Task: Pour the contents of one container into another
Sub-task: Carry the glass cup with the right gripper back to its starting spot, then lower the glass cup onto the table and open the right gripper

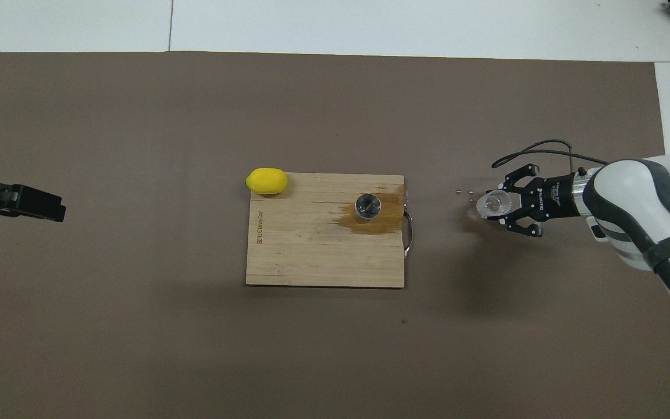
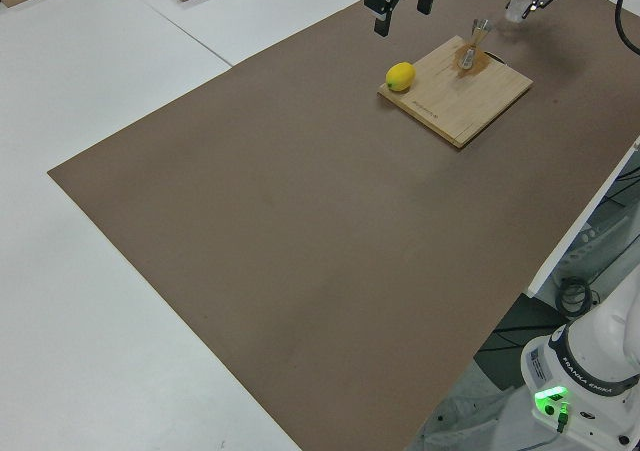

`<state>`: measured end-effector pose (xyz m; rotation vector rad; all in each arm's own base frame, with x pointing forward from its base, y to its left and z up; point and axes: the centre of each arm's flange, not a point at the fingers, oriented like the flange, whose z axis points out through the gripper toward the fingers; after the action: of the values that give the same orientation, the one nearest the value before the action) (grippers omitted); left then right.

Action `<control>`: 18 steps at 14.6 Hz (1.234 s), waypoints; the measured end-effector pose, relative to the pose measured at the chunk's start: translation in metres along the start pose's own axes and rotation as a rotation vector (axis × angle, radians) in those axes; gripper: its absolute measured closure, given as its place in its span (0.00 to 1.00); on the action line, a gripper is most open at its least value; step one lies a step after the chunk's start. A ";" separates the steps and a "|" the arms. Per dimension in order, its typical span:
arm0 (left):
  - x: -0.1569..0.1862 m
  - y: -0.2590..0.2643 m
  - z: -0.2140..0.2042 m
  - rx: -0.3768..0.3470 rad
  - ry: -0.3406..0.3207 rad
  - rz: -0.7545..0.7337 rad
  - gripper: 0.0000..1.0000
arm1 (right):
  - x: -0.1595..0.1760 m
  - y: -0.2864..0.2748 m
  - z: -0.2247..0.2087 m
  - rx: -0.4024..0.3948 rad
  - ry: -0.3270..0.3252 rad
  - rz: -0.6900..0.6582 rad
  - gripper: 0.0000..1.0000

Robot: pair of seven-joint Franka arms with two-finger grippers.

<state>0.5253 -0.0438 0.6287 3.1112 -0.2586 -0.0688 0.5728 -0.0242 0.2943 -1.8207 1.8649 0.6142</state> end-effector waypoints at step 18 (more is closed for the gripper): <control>0.000 0.000 0.000 0.000 0.000 0.000 0.00 | 0.036 0.021 0.016 -0.030 -0.016 -0.037 0.49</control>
<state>0.5252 -0.0438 0.6287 3.1112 -0.2585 -0.0693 0.5516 -0.0422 0.2600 -1.8592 1.8169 0.6450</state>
